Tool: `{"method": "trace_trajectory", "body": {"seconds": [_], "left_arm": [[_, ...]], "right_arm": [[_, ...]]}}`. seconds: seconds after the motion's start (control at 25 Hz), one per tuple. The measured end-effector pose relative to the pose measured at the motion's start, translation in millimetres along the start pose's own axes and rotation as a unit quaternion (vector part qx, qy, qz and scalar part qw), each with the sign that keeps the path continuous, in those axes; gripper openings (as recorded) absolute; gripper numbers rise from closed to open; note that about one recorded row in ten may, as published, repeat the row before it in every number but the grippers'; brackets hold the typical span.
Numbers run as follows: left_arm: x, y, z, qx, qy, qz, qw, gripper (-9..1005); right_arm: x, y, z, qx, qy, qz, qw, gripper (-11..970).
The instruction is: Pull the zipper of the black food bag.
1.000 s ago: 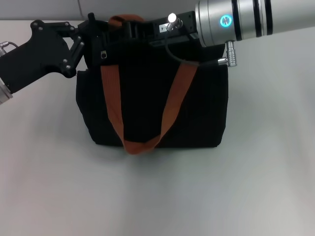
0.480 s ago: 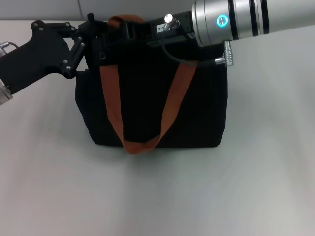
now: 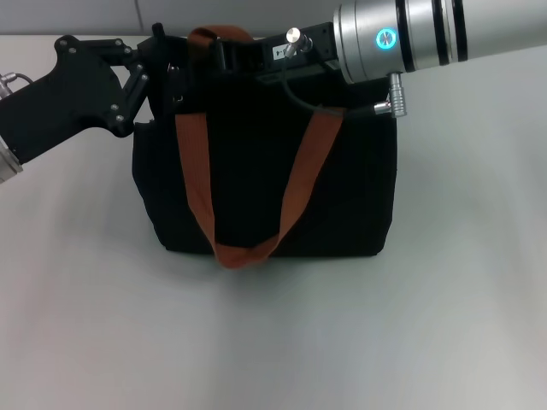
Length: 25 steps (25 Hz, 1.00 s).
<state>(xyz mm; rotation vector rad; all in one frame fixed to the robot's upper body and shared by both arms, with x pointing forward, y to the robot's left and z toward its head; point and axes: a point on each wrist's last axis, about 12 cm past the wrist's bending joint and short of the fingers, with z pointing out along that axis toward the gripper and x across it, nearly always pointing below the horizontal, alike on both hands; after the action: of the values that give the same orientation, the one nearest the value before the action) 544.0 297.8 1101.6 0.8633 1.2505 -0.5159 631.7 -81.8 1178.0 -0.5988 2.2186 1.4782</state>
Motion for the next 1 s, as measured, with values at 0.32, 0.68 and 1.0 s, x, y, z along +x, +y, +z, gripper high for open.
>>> {"method": "trace_trajectory", "body": {"seconds": [0.32,0.68,1.0], "left_arm": [[-0.5,-0.7,-0.4,0.002,-0.003,0.000,1.000,28],[-1.4,-2.0,-1.1,0.004,-0.008,-0.001,1.000,28],[-1.0,-1.7,-0.3,0.002,-0.008,-0.003,1.000,28]], "right_arm": [[-0.1,-0.3,0.0,0.000,-0.002,0.001,1.000,77],[-2.4,1.6,4.1,0.003,-0.005,-0.002,1.000,154],[-4.1,2.9,11.2,0.015,0.001,-0.007,1.000,143]]}}
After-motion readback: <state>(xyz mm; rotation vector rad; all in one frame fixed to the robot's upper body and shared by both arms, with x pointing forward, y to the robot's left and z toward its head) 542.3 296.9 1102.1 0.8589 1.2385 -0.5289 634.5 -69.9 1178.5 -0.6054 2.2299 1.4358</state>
